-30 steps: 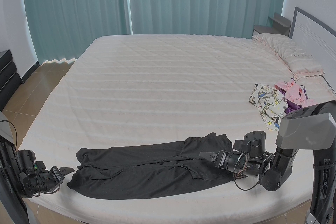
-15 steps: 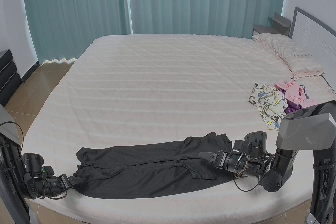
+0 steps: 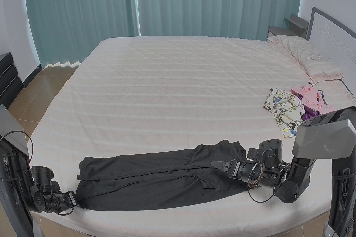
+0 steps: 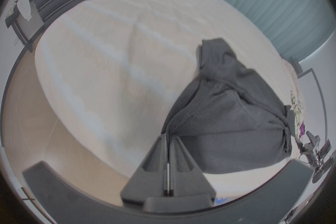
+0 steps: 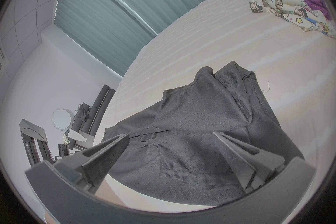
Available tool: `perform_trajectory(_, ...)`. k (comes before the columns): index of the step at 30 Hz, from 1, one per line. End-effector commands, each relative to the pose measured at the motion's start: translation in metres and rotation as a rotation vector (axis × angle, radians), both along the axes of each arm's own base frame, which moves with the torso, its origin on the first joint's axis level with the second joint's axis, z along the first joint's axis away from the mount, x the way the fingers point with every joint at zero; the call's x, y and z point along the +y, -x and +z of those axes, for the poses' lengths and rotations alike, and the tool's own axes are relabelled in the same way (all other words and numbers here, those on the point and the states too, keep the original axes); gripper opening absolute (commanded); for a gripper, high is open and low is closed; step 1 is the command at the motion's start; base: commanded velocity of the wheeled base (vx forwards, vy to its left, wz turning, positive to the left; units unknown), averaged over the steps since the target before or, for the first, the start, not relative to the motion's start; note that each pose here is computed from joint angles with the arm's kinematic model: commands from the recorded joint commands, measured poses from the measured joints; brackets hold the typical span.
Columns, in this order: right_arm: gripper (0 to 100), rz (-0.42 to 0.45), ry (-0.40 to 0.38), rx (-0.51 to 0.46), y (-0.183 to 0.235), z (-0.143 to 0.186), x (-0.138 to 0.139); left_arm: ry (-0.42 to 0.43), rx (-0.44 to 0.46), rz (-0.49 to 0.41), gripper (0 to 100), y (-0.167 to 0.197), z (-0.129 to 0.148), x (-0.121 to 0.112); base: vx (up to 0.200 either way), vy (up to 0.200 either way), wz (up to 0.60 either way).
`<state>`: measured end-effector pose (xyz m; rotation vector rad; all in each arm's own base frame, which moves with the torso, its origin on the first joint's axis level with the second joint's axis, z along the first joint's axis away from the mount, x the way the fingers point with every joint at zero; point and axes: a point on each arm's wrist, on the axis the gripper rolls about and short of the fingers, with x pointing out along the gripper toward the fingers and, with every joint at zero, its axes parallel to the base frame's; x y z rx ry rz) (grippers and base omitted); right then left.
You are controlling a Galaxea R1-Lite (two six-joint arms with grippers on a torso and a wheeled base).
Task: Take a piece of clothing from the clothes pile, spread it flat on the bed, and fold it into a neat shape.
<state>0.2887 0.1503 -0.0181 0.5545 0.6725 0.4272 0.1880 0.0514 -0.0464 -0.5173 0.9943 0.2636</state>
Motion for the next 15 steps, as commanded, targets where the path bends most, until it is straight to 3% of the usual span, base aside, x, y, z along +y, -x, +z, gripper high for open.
perform_trajectory(1,100,0.000,0.002,0.003,-0.0002,-0.0013,-0.0003,0.002,0.061,-0.015,0,0.0101,0.0041,-0.0030,0.000,0.000,0.00)
perform_trajectory(11,100,0.005,0.006,0.000,0.0006,-0.0010,0.0004,-0.021,0.098,-0.017,0,0.0134,0.0035,-0.0033,0.000,0.000,0.00)
perform_trajectory(12,100,0.004,0.006,0.000,0.0004,-0.0010,0.0000,-0.020,0.098,-0.016,100,0.0134,0.0035,-0.0033,0.000,0.000,0.00)
perform_trajectory(15,100,0.004,0.007,0.001,0.0004,-0.0015,0.0000,-0.024,0.101,-0.015,100,0.0137,0.0038,-0.0033,0.000,0.000,0.00)
